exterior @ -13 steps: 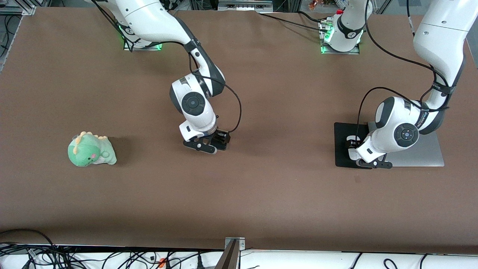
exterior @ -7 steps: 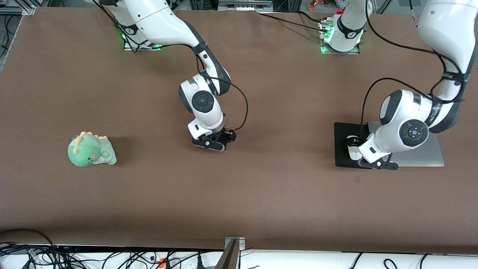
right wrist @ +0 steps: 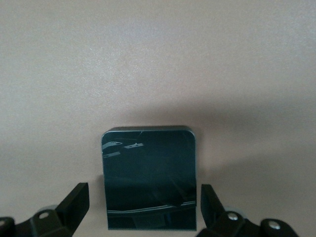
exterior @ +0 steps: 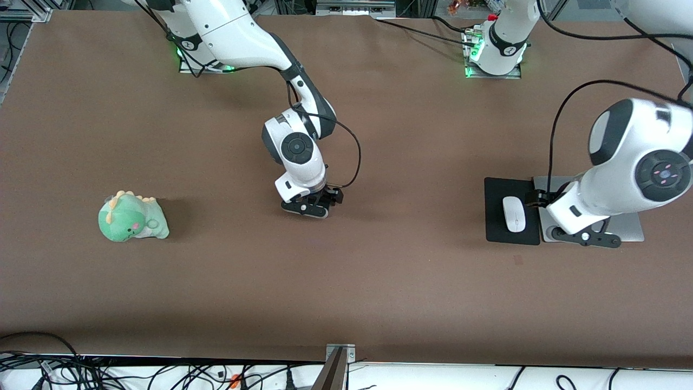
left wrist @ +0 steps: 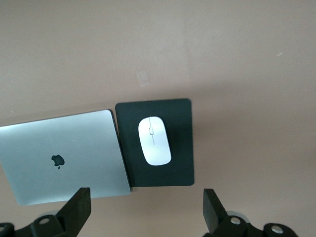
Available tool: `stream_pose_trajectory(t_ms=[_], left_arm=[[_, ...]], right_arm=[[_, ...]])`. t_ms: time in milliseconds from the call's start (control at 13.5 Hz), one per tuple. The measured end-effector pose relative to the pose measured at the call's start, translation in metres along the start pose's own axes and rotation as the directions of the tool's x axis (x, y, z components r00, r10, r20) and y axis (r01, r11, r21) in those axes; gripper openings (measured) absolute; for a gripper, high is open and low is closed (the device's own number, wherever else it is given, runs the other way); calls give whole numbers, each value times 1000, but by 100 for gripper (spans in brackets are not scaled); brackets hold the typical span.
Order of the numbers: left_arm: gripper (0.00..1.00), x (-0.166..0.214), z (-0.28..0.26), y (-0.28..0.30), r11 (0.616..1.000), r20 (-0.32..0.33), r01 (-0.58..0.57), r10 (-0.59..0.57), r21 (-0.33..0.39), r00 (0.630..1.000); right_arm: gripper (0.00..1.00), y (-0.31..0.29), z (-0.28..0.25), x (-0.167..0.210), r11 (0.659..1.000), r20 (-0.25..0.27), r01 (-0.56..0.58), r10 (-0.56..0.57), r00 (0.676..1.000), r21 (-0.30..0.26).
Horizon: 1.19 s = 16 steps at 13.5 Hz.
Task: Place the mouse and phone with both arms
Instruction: 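Carry the phone toward the plush with the right gripper while the left gripper withdraws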
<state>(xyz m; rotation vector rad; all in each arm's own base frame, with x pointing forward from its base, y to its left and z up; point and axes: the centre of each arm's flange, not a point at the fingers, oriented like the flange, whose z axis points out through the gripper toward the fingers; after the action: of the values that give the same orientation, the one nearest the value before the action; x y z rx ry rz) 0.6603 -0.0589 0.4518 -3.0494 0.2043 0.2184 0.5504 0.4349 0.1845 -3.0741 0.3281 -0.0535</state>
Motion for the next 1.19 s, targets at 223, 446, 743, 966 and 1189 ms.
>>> stream_pose_trajectory(t_ms=[223, 446, 743, 966, 1189], left_arm=[[100, -28, -67, -9, 998, -70, 54, -57, -41, 996], [100, -66, -115, -37, 991, -129, 132, -133, -15, 983], [100, -98, -112, -42, 986, -104, 166, -162, 28, 981], [100, -105, -98, -46, 986, -137, 165, -164, -4, 977], [100, -117, -85, -45, 985, -164, 169, -172, -35, 971]], right_arm=[[100, 1, 2, -1, 1000, 2, 2, -2, 1000, -3], [100, 2, 7, -3, 1000, 7, 4, -4, 1000, -10], [98, 2, 14, -5, 1000, 7, 8, -7, 1000, -13], [91, 1, 14, -6, 1000, 6, 8, -8, 1000, -12], [80, 1, 13, -5, 1000, 4, 11, -11, 1000, -12]])
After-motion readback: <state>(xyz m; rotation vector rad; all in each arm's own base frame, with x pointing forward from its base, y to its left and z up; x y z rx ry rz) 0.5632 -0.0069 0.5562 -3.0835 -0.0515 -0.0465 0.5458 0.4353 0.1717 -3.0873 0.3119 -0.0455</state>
